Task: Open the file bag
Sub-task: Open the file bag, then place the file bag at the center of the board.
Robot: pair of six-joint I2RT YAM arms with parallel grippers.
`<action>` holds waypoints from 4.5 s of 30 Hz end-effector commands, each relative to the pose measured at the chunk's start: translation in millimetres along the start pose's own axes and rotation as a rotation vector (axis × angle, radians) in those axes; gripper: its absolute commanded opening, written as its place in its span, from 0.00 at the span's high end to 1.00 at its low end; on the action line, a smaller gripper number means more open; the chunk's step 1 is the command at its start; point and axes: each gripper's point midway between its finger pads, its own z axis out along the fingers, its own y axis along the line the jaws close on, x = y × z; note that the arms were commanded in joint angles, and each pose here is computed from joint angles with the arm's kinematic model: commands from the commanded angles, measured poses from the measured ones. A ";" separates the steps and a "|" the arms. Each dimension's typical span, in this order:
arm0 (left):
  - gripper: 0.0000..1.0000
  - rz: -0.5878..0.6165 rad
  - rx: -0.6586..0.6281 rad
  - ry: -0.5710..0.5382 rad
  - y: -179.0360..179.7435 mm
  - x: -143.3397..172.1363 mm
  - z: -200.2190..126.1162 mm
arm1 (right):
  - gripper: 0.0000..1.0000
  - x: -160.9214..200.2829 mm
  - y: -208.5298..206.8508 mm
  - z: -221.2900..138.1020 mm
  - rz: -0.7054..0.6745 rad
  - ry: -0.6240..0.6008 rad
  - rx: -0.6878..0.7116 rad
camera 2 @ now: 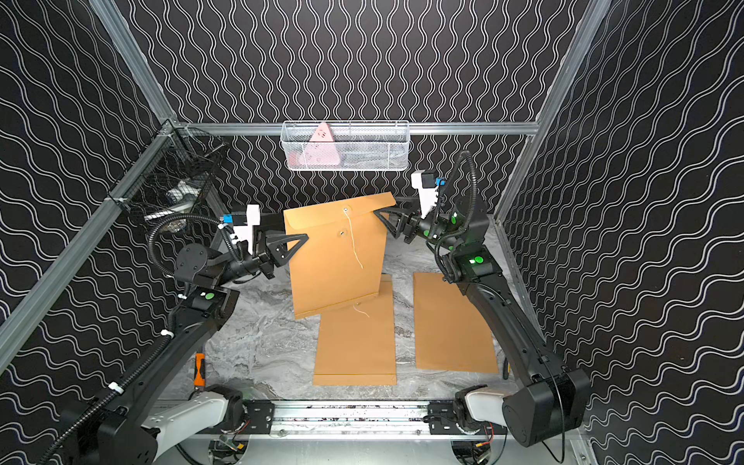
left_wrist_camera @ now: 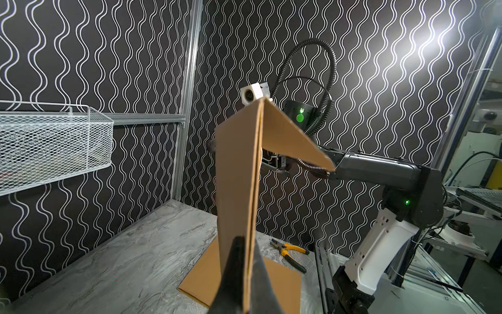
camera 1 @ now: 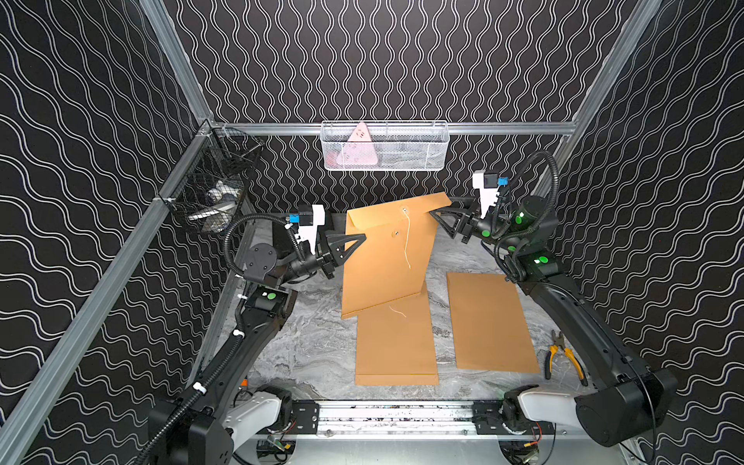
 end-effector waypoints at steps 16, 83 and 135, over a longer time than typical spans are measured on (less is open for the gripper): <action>1.00 0.010 0.049 0.045 -1.8 11.4 2.4 | 0.43 -9.9 21.4 2.1 -0.070 0.005 -0.119; 1.00 0.002 0.018 -0.096 26.3 -31.6 23.0 | 1.00 4.7 38.0 -8.1 -0.056 0.094 -0.170; 1.00 -0.024 -0.040 -0.218 39.1 -74.6 -1.2 | 1.00 68.9 30.1 -21.2 0.107 0.183 -0.150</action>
